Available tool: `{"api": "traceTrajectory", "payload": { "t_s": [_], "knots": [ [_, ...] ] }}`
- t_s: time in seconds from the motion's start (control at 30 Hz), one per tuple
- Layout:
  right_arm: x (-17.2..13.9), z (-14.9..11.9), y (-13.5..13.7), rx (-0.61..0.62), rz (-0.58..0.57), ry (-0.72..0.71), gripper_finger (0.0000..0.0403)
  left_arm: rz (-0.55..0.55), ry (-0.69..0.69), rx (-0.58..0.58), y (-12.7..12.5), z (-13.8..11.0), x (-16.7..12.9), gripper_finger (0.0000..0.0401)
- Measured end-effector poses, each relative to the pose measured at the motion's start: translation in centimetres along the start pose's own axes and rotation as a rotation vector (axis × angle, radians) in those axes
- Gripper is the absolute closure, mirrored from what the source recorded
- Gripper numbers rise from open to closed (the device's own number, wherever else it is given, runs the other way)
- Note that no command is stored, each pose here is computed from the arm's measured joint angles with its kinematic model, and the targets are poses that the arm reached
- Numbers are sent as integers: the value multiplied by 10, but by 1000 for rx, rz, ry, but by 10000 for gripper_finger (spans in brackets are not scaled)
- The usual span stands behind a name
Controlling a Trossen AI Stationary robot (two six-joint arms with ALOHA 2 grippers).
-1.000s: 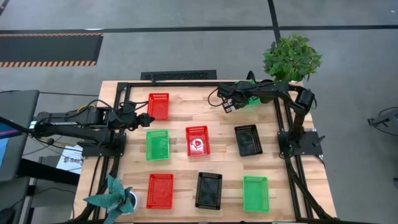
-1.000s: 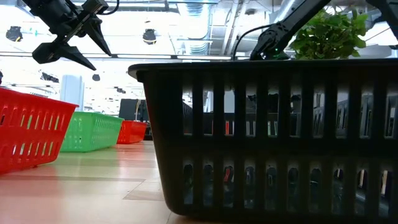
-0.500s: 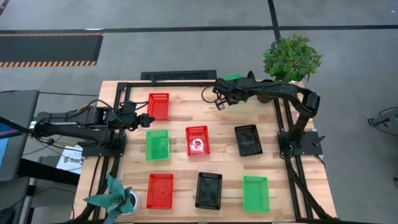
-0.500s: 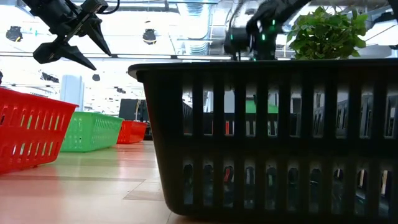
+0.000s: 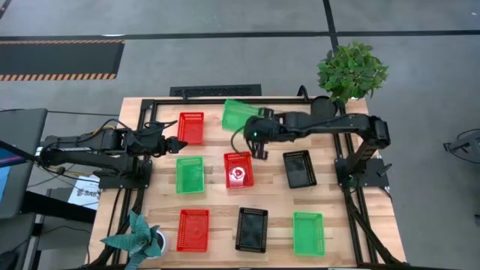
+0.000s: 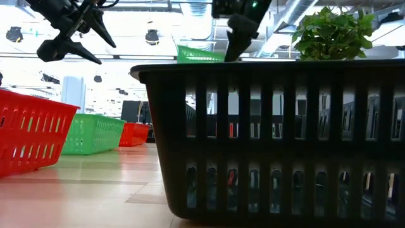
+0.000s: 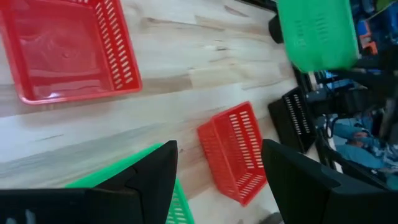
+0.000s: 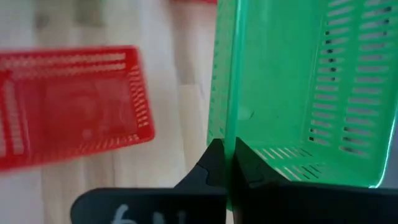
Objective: Stack baskets by color
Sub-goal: Stack the top green bin on top of the middle green bin
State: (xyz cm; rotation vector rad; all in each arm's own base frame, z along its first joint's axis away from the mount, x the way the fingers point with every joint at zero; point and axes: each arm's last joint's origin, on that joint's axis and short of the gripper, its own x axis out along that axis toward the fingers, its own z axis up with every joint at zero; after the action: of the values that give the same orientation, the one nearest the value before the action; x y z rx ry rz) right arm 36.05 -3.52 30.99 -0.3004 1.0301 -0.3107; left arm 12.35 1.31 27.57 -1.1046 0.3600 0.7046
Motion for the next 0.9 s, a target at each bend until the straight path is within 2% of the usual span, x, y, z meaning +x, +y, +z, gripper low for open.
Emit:
{"api": "traceTrajectory", "payload": {
  "t_s": [0.2, 0.3, 0.47, 0.6, 0.7, 0.9],
  "knots": [
    [-8, 4, 23, -495, 101, -64, 398, -78, 5, -38, -4, 2, -5, 181],
    [-10, 8, 29, -682, 165, -152, 399, -121, 5, -73, -7, 3, -6, 181],
    [-11, 19, 27, -839, 134, -284, 399, -181, 26, -108, -9, 4, -11, 181],
    [-10, 24, 22, -868, 158, -381, 399, -225, 41, -141, -7, 6, -19, 181],
    [3, 29, 26, -952, 144, -406, 399, -276, 29, -174, -5, 8, -29, 181],
    [40, 42, 40, -1130, 143, -390, 399, -497, -94, -218, -10, 20, -53, 181]
  ]
}}
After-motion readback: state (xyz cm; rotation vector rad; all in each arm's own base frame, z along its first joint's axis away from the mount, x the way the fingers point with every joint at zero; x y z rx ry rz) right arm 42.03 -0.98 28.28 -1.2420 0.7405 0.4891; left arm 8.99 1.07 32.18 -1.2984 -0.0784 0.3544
